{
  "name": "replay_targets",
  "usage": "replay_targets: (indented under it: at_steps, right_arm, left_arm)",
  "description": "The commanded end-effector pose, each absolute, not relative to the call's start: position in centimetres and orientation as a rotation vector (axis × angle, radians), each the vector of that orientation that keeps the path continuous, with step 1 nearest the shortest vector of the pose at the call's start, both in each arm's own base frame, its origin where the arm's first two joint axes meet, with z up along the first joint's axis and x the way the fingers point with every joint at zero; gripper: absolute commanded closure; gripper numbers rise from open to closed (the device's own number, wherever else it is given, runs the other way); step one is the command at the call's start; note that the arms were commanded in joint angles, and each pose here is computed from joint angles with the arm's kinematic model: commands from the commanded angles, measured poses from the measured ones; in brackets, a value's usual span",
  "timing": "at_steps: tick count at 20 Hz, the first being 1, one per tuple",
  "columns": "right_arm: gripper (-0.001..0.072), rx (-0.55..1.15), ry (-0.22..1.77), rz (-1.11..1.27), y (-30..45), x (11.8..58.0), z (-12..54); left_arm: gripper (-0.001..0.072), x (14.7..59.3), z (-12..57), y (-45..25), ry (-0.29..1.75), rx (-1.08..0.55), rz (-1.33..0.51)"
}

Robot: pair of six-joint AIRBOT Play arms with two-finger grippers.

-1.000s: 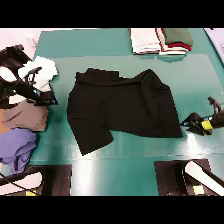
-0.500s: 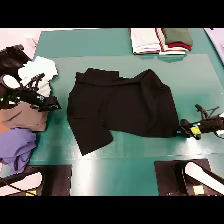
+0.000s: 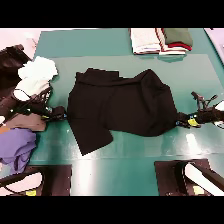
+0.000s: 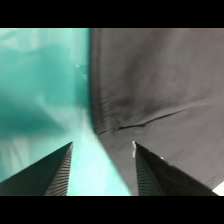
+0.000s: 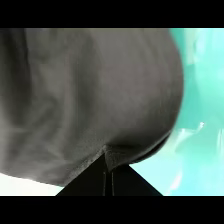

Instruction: Fold the shirts.

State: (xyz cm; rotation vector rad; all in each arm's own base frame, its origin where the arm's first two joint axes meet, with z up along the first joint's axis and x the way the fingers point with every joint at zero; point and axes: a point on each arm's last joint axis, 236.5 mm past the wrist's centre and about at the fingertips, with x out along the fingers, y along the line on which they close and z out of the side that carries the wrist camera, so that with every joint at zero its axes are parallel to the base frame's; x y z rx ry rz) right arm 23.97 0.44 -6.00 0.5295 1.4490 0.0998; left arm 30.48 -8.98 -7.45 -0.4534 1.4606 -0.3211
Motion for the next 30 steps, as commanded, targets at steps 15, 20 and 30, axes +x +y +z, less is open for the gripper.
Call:
replay_targets:
  at_steps: [15, 20, 30]
  right_arm:
    - [0.0693, 0.212, 0.68, 0.14, -1.2, 32.9, 25.3]
    - [0.0693, -0.019, 0.242, 0.062, -0.2, 26.9, 43.5]
    - [0.0693, -0.028, 0.229, -0.039, -2.2, 25.4, 47.0]
  left_arm:
    - [0.0688, 36.6, 34.1, -8.9, 0.377, -0.232, -0.417]
    - [0.0688, 22.8, 55.2, -8.4, -0.164, -0.07, -0.375]
    - [0.0689, 26.5, 49.2, -7.0, 0.083, -0.132, -0.317]
